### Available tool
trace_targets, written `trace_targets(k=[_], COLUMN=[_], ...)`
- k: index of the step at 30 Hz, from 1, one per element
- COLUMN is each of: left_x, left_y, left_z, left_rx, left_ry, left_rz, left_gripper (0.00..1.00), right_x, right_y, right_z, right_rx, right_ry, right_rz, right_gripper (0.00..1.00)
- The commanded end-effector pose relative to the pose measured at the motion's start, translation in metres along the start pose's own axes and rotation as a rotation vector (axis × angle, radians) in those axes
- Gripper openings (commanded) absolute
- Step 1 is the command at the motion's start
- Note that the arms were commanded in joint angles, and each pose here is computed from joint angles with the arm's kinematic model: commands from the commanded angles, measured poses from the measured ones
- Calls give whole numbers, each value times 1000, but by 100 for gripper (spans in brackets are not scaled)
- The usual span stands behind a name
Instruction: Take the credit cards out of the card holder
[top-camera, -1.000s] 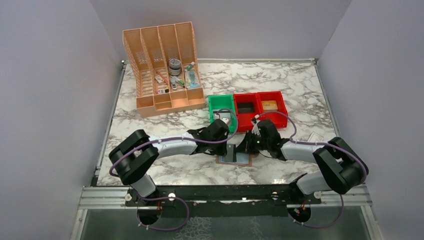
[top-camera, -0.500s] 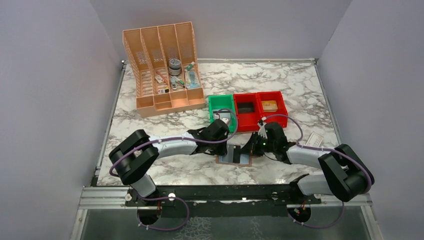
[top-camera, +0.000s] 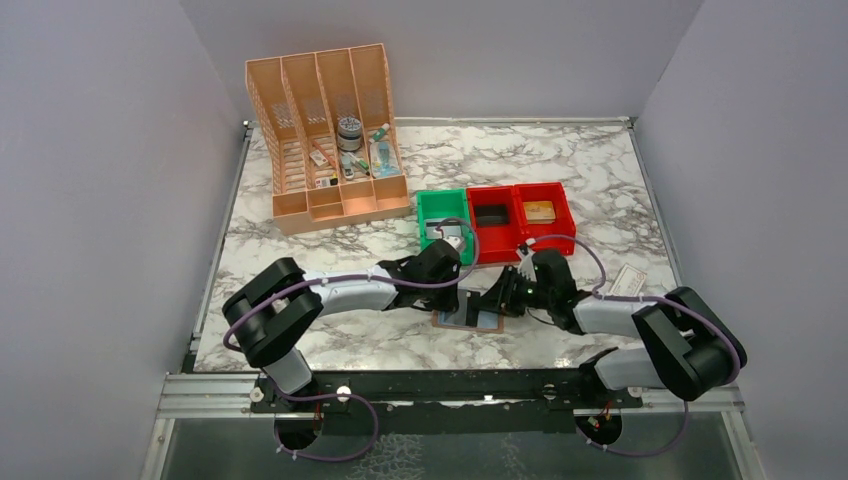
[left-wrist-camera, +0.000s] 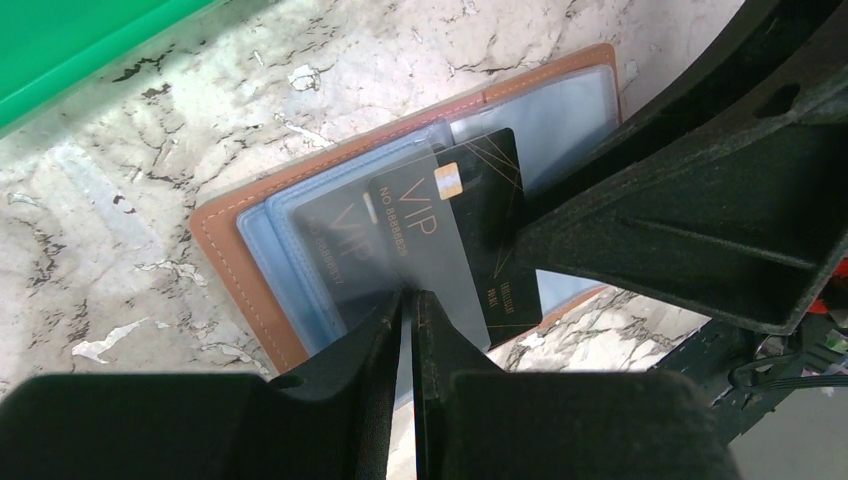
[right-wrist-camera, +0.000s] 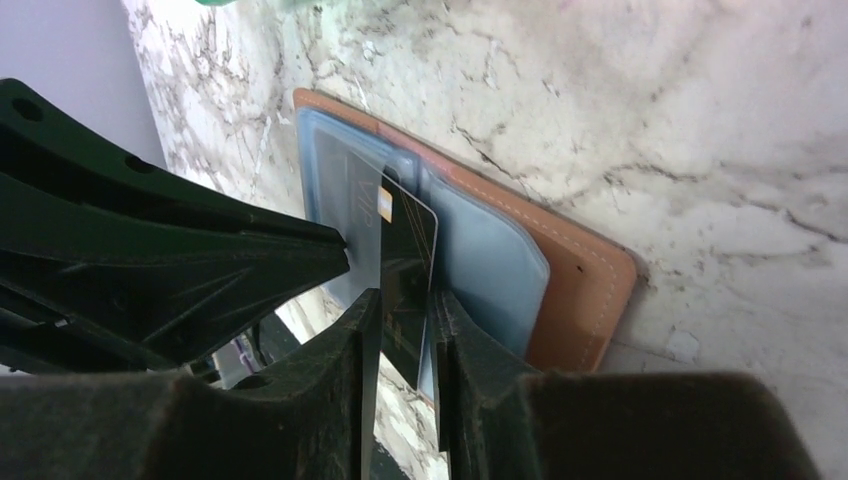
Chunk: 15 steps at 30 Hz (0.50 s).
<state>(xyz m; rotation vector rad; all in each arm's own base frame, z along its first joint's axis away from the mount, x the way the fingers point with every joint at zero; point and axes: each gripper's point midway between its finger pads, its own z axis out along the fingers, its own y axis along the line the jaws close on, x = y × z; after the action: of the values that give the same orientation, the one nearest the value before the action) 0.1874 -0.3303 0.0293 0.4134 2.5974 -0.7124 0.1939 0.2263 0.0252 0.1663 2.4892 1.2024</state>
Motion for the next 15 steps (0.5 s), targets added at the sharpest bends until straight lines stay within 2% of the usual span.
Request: trace_targets(k=[1, 5, 8, 15], left_x=[33, 35, 35, 34], left_y=[23, 25, 25, 27], left_z=[7, 8, 9, 7], left_rx=[-82, -94, -96, -111], left_ry=[103, 107, 109, 102], left_rz=[5, -2, -9, -12], left_gripper=[13, 13, 12, 12], right_x=[10, 7, 8, 22], right_y=[-4, 6, -1, -8], right_z=[-5, -9, -3, 2], right_rx=[-39, -107, -62, -92], right_ry=[-30, -74, -39, 3], right_rz=[109, 137, 116, 166], right_gripper=[24, 25, 25, 25])
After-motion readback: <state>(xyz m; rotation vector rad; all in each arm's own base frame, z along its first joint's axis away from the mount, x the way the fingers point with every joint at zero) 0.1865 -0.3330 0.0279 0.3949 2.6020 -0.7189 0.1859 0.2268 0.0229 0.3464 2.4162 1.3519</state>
